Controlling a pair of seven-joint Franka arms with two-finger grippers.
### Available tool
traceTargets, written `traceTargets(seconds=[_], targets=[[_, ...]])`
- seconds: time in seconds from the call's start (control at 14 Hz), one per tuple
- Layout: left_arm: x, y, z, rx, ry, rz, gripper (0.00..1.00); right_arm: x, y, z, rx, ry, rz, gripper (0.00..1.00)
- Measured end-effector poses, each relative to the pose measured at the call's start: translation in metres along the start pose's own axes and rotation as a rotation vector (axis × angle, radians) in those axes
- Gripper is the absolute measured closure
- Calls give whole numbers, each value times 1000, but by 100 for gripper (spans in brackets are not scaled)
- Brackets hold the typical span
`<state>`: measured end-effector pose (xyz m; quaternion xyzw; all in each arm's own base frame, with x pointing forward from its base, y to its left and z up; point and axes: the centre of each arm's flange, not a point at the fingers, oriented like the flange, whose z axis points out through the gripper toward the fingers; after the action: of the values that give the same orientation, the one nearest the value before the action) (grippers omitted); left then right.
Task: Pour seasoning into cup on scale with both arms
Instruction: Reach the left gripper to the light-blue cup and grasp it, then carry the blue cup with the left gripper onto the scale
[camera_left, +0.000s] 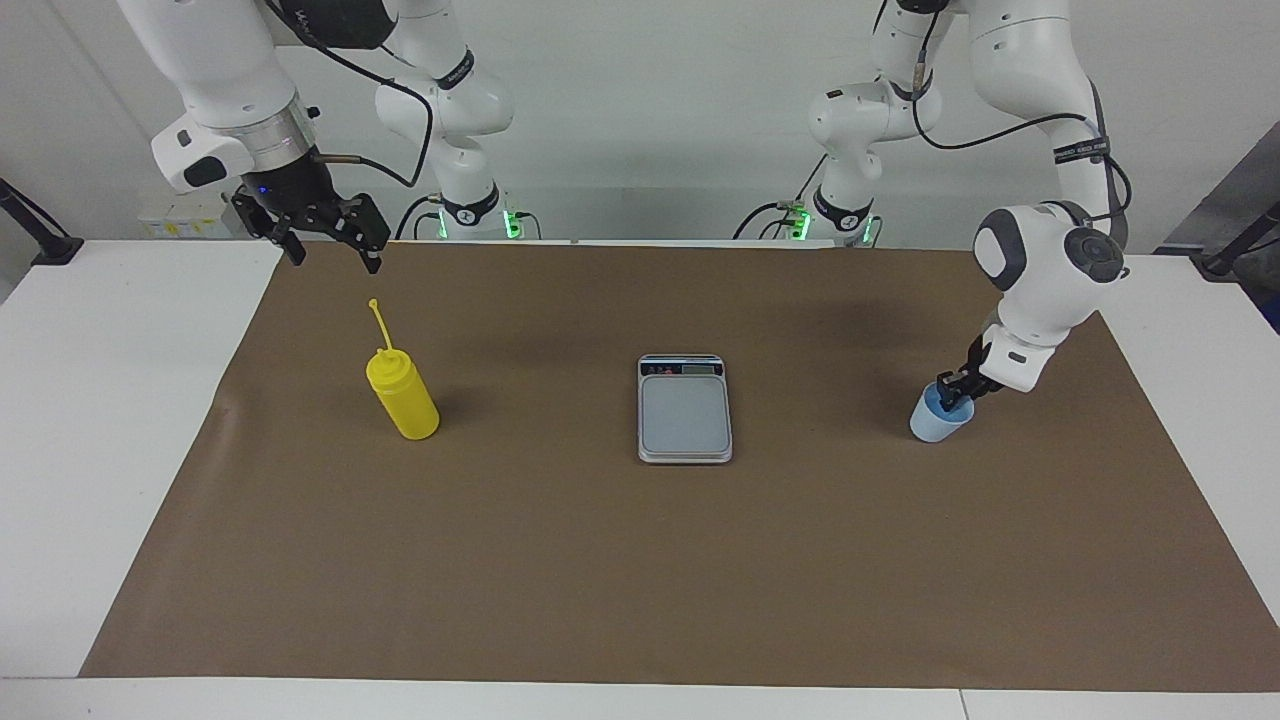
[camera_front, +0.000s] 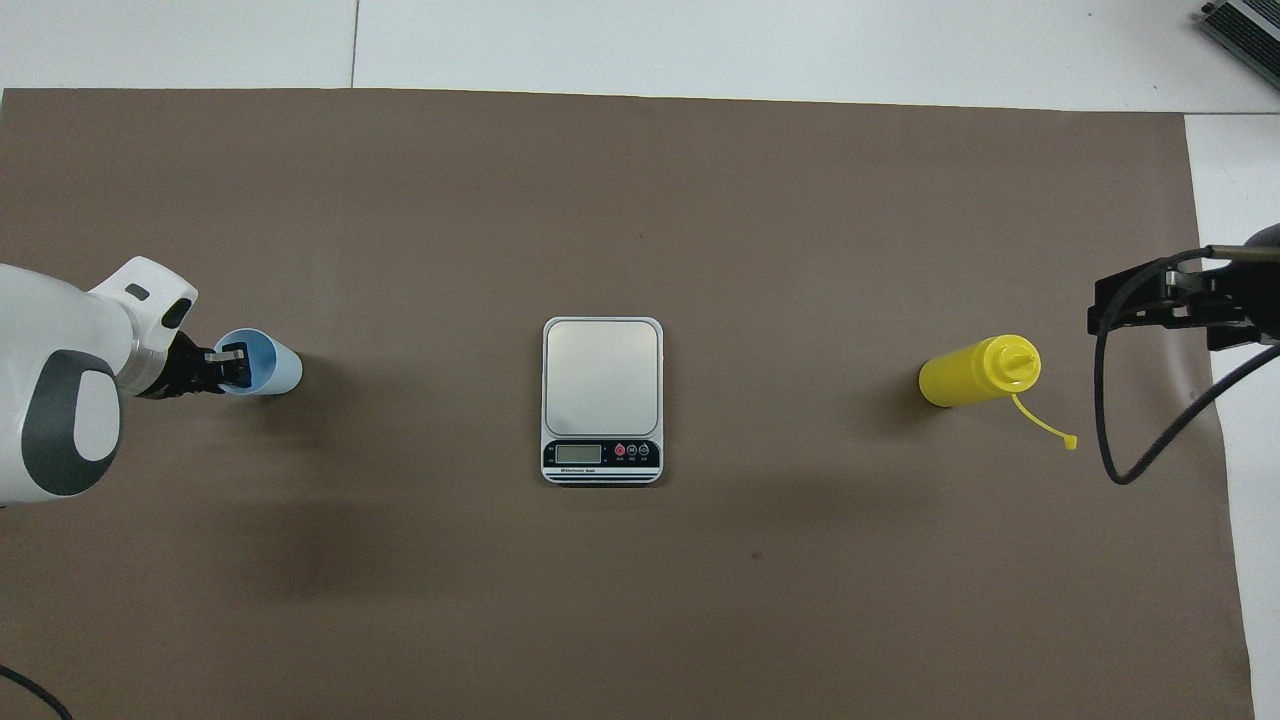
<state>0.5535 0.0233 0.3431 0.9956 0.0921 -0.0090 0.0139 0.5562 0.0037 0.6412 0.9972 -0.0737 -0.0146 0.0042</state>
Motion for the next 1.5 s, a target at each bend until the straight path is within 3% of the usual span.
traceTargets(seconds=[0.14,0.5,0.86,1.14,1.5], targets=[[5,2,-10,0,-3,2,96,0,0,0,0,0,0,0],[29,13,-81,-1,-24,16,96,0,0,0,0,0,0,0],[27,79,-128,-35,-62,66,96,0,0,0,0,0,0,0],[10,164,-134,-75,-63,40,96,1,4,0,0,0,8,0],[-27,258,-132,-107,-20,47,96,1,4,3,-1,-6,8,0]])
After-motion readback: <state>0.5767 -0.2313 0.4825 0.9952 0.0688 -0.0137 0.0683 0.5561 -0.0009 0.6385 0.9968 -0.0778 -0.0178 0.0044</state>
